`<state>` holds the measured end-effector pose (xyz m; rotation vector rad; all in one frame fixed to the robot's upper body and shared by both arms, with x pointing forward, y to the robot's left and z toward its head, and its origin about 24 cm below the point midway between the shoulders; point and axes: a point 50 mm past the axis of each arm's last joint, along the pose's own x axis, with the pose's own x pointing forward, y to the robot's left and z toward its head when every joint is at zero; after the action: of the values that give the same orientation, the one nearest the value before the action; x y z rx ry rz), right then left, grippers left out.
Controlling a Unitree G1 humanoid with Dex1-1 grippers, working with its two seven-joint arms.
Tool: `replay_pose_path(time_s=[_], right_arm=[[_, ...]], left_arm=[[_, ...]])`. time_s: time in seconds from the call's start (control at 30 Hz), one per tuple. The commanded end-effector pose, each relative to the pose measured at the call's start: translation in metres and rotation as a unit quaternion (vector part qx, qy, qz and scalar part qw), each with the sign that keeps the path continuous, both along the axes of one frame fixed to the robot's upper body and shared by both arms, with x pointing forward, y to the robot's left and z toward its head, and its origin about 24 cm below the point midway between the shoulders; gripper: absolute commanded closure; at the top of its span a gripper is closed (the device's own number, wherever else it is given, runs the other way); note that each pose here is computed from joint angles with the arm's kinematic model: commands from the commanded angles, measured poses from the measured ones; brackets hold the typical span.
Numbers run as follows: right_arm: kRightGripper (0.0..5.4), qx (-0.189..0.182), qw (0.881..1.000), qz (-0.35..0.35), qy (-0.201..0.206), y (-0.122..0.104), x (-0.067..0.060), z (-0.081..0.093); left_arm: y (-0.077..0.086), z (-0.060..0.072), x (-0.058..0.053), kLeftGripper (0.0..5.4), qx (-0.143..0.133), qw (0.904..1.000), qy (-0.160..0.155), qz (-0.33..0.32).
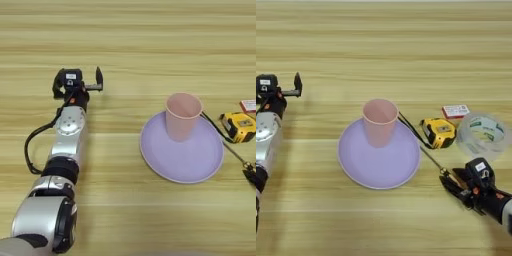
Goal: Move the objects on the table
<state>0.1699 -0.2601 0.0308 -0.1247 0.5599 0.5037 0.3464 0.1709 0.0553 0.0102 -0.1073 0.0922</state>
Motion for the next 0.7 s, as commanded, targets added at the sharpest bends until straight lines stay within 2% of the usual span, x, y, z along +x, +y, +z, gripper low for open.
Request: replay_pose_path(time_s=[0.03,0.3,0.57,0.7], right_arm=[[3.58,-0.005,0.998,0.006,0.064,0.0013,-0.0173,-0.0183],[4.44,-0.004,0.998,0.006,0.065,0.0020,-0.0175,-0.0195],[4.52,-0.003,0.998,0.005,0.062,0.0025,-0.0165,-0.0189],[4.52,-0.005,0.999,-0.002,0.046,0.0007,-0.0132,-0.0128]], left_arm=[[-0.0005,-0.0013,-0.0007,0.00,0.005,1.0000,0.006,-0.001],[-0.0004,-0.0016,-0.0007,0.00,0.005,1.0000,0.007,-0.001],[-0.0001,-0.0015,-0.0006,0.00,0.005,1.0000,0.007,-0.001],[-0.0002,-0.0014,-0.0006,0.00,0.005,1.0000,0.006,-0.001]])
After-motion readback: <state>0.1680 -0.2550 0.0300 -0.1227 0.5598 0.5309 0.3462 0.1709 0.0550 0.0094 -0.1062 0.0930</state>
